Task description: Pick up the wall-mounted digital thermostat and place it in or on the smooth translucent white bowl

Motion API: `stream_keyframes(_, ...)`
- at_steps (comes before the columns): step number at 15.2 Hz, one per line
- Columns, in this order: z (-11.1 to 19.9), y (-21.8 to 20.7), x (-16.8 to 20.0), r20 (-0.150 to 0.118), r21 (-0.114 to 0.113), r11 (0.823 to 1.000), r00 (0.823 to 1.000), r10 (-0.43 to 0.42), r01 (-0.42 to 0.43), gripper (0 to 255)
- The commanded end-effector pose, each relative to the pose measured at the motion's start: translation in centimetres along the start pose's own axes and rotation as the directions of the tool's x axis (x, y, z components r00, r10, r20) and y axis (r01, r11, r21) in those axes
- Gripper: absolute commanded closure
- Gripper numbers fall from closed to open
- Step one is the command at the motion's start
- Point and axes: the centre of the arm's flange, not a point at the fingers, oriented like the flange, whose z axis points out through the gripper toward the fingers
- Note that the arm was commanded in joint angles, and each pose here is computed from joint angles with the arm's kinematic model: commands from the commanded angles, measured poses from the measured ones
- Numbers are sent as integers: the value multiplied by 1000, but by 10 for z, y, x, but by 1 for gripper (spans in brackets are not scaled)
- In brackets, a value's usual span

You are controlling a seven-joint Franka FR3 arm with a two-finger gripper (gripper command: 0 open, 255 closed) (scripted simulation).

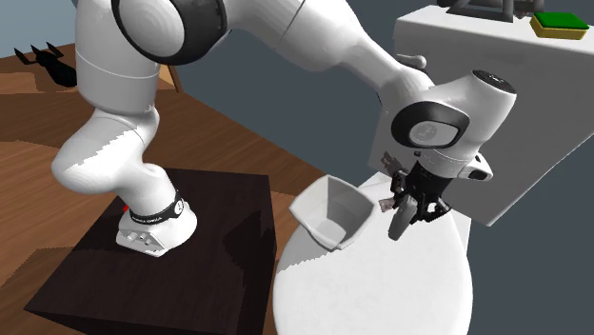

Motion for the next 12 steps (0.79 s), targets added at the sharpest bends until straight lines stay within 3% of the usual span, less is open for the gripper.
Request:
stream_keyframes(1,-11,0,0,-1,0,1000,1000,0,0,255)
stream_keyframes(12,-69,-3,-5,-1,0,1000,1000,0,0,255)
